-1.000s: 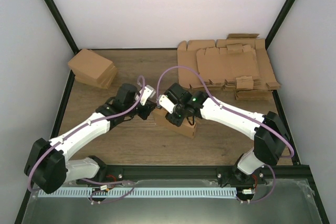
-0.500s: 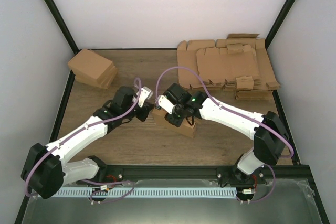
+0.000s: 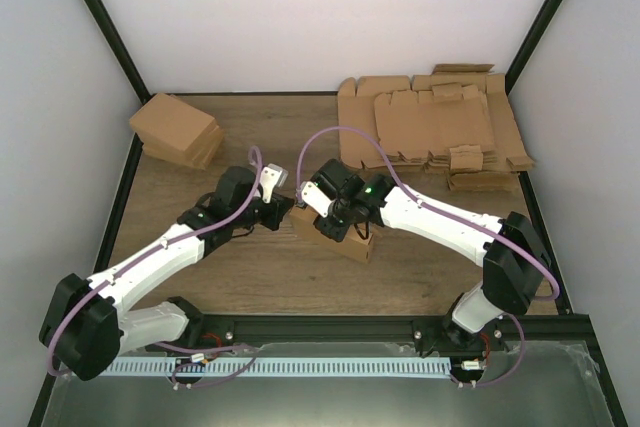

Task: Fold the paper box

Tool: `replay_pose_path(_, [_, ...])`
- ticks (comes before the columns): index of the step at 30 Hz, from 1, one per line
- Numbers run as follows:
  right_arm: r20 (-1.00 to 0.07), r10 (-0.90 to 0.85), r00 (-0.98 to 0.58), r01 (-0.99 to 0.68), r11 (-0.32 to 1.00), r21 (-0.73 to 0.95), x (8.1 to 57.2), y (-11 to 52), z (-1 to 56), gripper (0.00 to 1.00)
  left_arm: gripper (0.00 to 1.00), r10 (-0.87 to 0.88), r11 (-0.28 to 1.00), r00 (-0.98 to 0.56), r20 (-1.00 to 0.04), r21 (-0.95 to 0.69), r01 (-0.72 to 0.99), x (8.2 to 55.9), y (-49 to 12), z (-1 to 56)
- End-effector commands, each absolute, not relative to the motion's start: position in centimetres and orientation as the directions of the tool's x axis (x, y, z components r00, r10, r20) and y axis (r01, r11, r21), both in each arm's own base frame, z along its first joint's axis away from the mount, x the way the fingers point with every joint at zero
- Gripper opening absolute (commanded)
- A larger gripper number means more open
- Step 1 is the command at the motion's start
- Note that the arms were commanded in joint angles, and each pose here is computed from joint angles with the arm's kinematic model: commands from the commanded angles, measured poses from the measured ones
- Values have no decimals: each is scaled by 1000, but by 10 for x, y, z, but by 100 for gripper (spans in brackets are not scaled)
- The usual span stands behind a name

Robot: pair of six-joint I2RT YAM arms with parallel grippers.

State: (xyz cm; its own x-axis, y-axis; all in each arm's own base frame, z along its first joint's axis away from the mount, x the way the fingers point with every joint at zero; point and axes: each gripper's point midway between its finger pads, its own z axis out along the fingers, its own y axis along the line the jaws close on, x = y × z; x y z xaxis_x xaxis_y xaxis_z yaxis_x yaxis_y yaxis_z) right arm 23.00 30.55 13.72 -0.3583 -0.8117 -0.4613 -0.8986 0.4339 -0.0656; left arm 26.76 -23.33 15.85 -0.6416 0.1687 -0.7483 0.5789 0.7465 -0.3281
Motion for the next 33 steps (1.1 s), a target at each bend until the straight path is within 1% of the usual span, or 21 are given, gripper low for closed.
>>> replay_pose_path(1, [-461,-803,-378,-890,452,-58,233,311,137,25,4,135,722,-661,-738,-384,576,259,-240,162])
replay_pose_path(11, [-466,-801,-377,-889,454,-61,234,311,137,25,4,170,731,-662,-730,-356,581,251,-235,141])
replay_pose_path(17, [-494,-786,-371,-887,458,-63,237,315,138,25,4,206,733,-649,-732,-324,598,245,-235,133])
replay_pose_path(20, [-527,-769,-362,-886,460,-63,237,317,141,24,4,211,734,-645,-735,-317,601,242,-236,133])
replay_pose_path(24, [-595,-737,-320,-897,438,-61,236,325,147,19,4,195,755,-621,-759,-288,589,244,-232,144])
replay_pose_path(30, [-662,-709,-245,-907,408,-102,249,344,157,19,4,188,806,-572,-798,-207,555,256,-218,161])
replay_pose_path(33, [-674,-712,-198,-916,379,-132,258,356,160,19,4,187,827,-552,-813,-173,535,264,-213,166])
